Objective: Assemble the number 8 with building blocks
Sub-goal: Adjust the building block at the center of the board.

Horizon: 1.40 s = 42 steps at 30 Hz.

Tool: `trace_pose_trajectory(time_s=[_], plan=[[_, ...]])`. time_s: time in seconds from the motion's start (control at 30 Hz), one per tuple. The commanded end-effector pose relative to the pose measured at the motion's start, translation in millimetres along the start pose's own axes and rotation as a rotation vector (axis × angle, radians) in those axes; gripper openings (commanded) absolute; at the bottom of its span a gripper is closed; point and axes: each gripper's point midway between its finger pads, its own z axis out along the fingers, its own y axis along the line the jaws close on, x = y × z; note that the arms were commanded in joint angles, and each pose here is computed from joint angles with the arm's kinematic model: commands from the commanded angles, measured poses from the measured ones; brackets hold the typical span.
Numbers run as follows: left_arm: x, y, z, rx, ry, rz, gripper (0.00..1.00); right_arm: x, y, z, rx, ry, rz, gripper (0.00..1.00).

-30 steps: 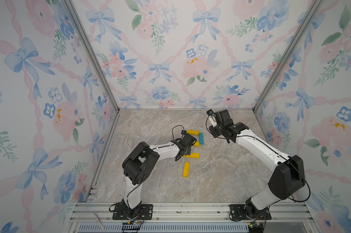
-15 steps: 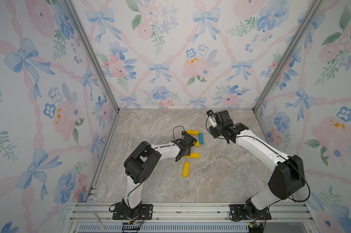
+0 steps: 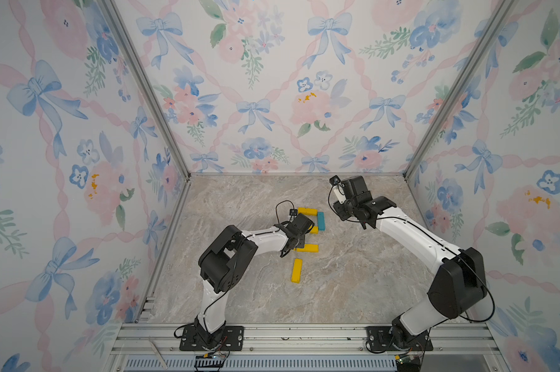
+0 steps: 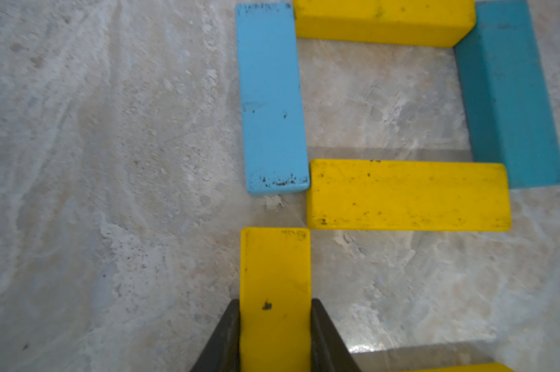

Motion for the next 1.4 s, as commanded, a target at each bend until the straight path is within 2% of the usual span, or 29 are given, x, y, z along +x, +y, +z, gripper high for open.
trace_pose_trajectory(time_s=[0.0,0.83,1.37], plan=[[3,2,2,-0.016,0.014,-0.009,0.33,5,-2,5,0.003,0.01,0.008,0.43],[-1,15,0,-0.033,0.013,-0.051,0.34,7,0,9,0.001,0.022,-0.002,0.43],[-11,0,2,0.009,0.012,-0.053,0.34,9,4,15,-0.004,0.035,-0.014,0.43]])
